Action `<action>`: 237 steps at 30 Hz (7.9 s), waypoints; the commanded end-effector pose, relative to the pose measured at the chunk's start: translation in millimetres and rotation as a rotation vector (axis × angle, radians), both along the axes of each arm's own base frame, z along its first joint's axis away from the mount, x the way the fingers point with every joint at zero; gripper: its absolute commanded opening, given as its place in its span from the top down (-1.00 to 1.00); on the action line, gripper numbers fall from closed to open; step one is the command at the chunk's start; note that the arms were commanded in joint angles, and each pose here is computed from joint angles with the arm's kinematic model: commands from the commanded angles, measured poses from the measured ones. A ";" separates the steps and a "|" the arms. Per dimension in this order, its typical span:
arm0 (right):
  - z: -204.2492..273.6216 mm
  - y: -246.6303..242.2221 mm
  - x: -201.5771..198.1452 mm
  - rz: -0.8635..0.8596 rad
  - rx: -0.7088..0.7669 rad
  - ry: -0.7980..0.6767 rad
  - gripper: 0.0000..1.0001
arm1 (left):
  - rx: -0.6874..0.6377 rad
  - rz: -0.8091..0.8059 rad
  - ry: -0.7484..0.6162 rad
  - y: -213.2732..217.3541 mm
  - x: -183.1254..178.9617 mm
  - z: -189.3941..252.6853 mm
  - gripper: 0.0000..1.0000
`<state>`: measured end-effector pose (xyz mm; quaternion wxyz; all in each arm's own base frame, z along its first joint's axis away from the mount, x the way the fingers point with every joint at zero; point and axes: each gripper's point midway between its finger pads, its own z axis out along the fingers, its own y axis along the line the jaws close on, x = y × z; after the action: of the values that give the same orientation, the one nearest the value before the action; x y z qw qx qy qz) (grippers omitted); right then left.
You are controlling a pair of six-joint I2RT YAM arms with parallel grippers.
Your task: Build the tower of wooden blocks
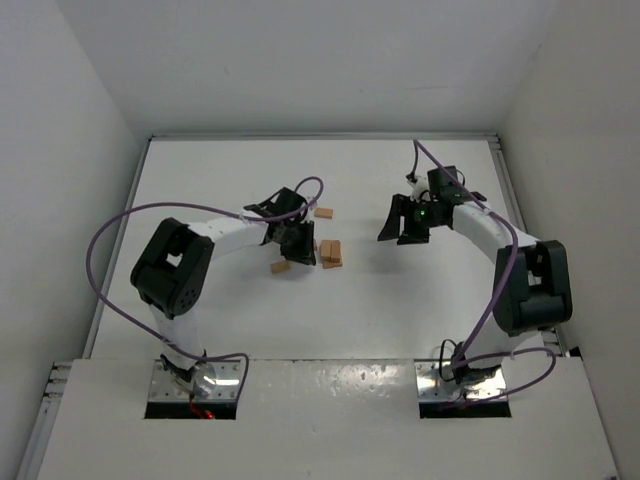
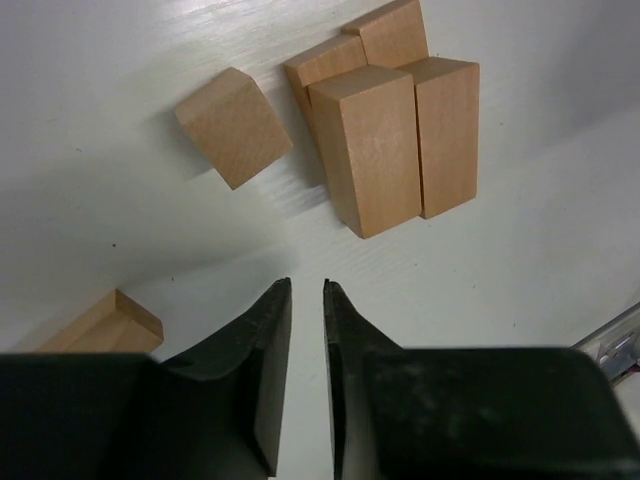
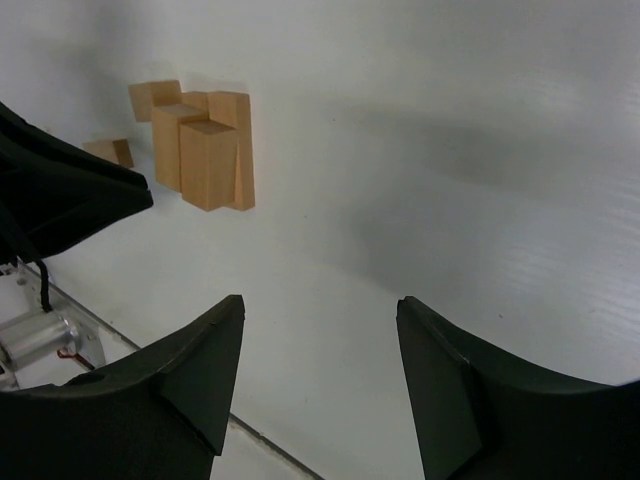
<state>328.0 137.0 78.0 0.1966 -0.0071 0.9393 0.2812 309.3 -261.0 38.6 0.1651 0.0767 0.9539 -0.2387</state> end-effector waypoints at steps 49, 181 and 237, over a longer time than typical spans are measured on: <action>-11.0 27.0 9.7 0.072 -0.027 -0.011 0.27 | 0.047 0.105 -0.013 30.1 13.1 -5.7 0.16; 5.5 17.1 35.8 0.115 0.078 -0.094 0.07 | -0.004 -0.963 -0.407 -41.2 93.6 9.3 -0.10; -14.2 33.0 34.5 0.177 -0.004 -0.077 0.65 | 0.101 -0.466 -0.596 45.5 85.6 114.8 1.00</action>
<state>354.0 159.7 60.6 0.1954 -0.0775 0.9288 0.3053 432.0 -201.5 150.1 0.3704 0.3990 0.8221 -0.1664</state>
